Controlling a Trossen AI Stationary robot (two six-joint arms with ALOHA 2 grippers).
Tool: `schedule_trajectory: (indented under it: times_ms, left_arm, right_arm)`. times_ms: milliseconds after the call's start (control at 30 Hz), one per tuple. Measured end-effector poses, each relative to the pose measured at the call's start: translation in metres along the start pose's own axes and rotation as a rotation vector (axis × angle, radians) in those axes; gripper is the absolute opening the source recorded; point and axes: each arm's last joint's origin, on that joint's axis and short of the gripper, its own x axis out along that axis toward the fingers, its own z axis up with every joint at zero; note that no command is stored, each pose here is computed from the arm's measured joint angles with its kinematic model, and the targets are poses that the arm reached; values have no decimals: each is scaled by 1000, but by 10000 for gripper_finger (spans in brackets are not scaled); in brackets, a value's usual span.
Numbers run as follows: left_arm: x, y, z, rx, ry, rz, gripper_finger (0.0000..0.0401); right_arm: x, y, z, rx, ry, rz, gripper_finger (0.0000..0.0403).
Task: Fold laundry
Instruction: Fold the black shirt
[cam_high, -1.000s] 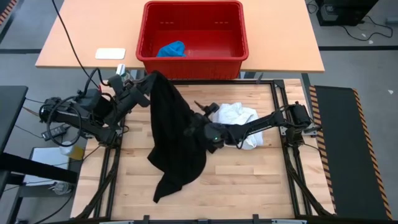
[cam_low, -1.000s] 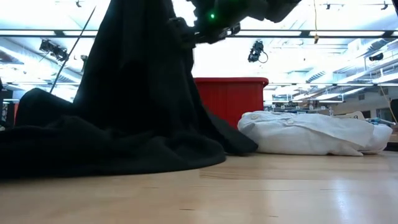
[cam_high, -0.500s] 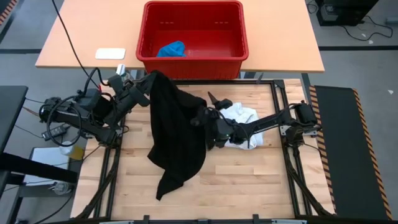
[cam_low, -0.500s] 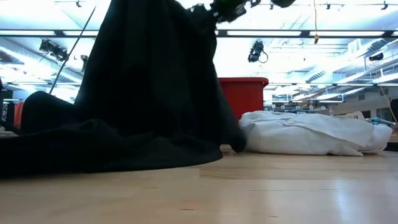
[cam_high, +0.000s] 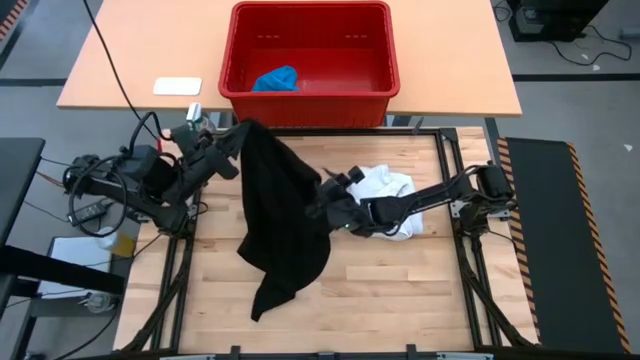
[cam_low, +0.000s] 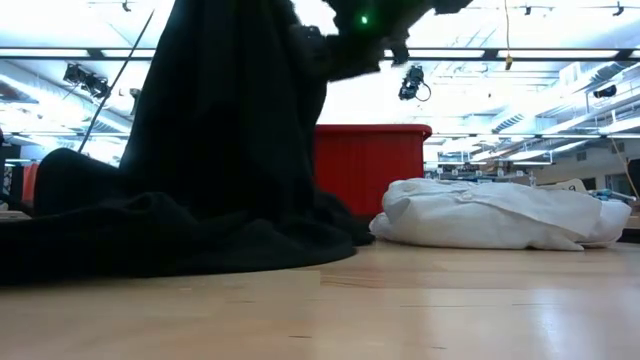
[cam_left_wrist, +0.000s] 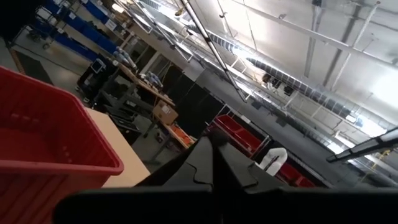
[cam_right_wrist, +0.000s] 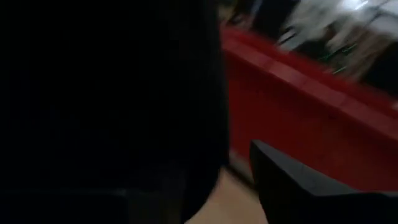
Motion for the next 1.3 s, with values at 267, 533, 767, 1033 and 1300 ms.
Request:
schedule_trajectory:
  times_ms: [267,533,767,1033,1300]
  left_arm:
    - [-7,-4,0,-11,25,-27,4]
    - [-9,-6,-1,-1,34,-35,4]
    - [-10,-5,3,62,26,-36,4]
    - [-13,-8,1,3,58,-103,4]
    - [-12,-13,5,-85,30,-176,4]
  right_arm:
    - [21,-11,-16,145,141,79,73]
    - [40,-15,-14,152,213,379,24]
    - [30,-8,-11,167,232,558,153]
    - [11,6,3,280,104,552,312]
    - [10,24,-13,108,9,288,323]
